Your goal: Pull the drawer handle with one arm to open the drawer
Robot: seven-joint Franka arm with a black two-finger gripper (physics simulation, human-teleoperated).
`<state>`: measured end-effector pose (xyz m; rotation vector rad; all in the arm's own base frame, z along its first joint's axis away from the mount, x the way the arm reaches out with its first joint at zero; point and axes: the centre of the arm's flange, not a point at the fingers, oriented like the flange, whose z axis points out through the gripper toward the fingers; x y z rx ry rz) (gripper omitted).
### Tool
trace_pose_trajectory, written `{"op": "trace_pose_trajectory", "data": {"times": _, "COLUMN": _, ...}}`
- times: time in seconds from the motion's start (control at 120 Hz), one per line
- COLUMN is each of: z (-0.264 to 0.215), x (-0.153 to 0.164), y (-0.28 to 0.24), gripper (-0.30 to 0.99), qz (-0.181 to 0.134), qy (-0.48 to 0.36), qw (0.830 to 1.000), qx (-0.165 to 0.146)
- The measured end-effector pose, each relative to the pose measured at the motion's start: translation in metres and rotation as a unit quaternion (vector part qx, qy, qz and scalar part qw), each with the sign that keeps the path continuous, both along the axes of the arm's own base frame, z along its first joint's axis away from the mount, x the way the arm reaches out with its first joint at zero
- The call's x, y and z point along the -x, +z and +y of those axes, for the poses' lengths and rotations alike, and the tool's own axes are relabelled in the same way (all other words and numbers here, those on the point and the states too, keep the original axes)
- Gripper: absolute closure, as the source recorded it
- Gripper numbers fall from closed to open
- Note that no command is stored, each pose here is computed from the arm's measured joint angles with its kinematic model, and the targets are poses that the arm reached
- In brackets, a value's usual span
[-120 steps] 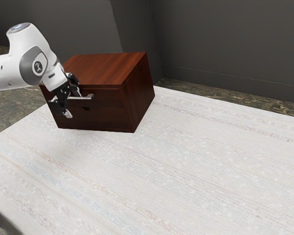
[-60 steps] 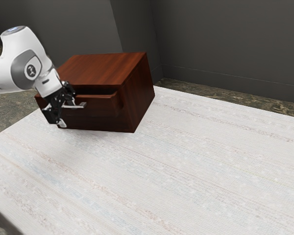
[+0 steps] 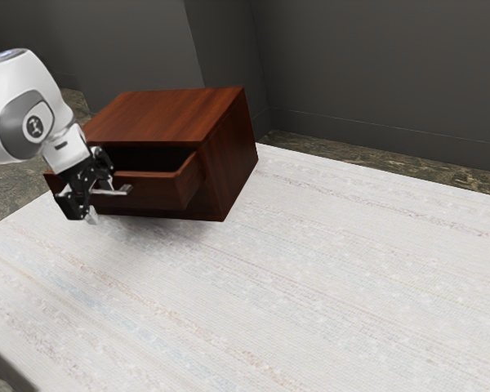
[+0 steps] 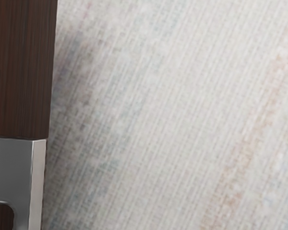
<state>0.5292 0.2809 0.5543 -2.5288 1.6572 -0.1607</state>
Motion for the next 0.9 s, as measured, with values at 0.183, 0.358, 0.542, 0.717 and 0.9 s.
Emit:
{"op": "trace_pose_trajectory", "data": {"times": 0.183, "z": -0.007, "x": 0.016, "y": 0.004, "gripper": 0.13, "qz": 0.001, "qy": 0.004, "qw": 1.0, "qx": 0.001}}
{"op": "trace_pose_trajectory", "data": {"times": 0.358, "z": -0.013, "x": 0.033, "y": 0.005, "gripper": 0.11, "qz": 0.003, "qy": 0.009, "qw": 1.0, "qx": 0.004}}
{"op": "trace_pose_trajectory", "data": {"times": 0.542, "z": -0.025, "x": 0.044, "y": 0.01, "gripper": 0.11, "qz": 0.001, "qy": 0.008, "qw": 1.0, "qx": 0.004}}
{"op": "trace_pose_trajectory", "data": {"times": 0.717, "z": -0.042, "x": 0.053, "y": 0.047, "gripper": 0.07, "qz": -0.027, "qy": 0.0, "qw": 1.0, "qx": -0.014}}
{"op": "trace_pose_trajectory", "data": {"times": 0.9, "z": -0.062, "x": 0.064, "y": 0.087, "gripper": 0.03, "qz": -0.055, "qy": 0.003, "qw": 0.998, "qx": -0.015}}
